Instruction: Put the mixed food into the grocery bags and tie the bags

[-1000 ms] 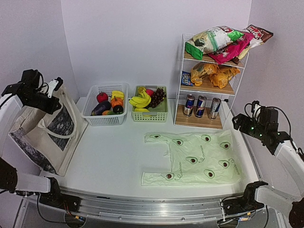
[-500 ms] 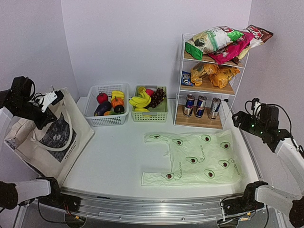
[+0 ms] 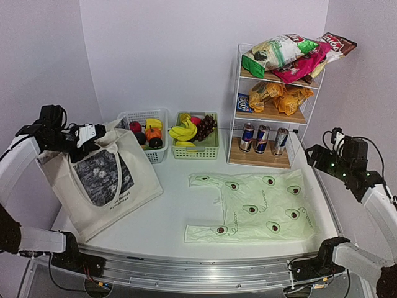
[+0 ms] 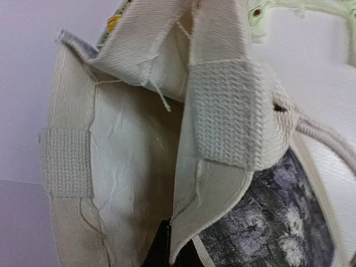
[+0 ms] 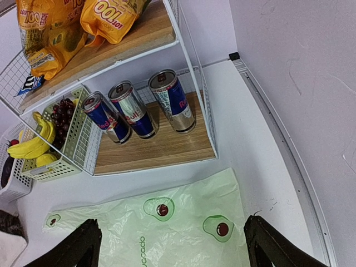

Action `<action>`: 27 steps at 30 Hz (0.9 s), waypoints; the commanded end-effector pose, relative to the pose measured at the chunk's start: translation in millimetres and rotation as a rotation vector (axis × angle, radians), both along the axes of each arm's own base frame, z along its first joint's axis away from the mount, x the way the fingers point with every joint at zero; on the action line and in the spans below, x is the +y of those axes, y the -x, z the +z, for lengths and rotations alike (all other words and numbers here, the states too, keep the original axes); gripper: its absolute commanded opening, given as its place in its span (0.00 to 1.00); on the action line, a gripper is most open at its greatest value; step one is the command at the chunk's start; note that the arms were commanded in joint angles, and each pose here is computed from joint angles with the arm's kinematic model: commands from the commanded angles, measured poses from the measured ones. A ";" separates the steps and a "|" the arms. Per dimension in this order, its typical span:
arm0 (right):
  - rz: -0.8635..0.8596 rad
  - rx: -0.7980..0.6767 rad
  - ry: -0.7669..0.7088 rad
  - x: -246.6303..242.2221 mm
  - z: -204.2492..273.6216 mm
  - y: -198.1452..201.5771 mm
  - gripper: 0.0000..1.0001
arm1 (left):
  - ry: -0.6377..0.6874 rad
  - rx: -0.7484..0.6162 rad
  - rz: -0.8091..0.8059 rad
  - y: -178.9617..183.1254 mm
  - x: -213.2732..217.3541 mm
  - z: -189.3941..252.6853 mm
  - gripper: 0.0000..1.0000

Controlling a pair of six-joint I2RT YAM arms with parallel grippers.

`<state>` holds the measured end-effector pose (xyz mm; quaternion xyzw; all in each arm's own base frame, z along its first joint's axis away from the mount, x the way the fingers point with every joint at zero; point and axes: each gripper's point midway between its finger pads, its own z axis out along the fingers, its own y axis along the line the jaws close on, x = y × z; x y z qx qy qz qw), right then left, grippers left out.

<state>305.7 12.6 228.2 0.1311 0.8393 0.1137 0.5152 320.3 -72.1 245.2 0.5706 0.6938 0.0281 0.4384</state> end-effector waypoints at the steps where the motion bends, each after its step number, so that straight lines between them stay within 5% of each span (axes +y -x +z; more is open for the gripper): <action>1: -0.005 -0.044 -0.011 -0.3 22.7 1.1 0.87 | -0.198 -0.376 0.057 -72.3 26.2 35.5 0.00; 8: -0.001 -0.039 -0.014 0.5 22.2 -0.1 0.87 | -0.337 -0.630 0.031 -111.9 27.0 52.6 0.00; 15: 0.000 -0.043 -0.010 0.4 22.1 2.0 0.87 | -0.343 -0.708 -0.114 -98.6 -4.6 64.2 0.00; 27: 0.119 -0.034 -0.061 25.0 43.5 6.0 0.87 | -0.092 -0.501 -0.634 43.0 -133.0 48.8 0.00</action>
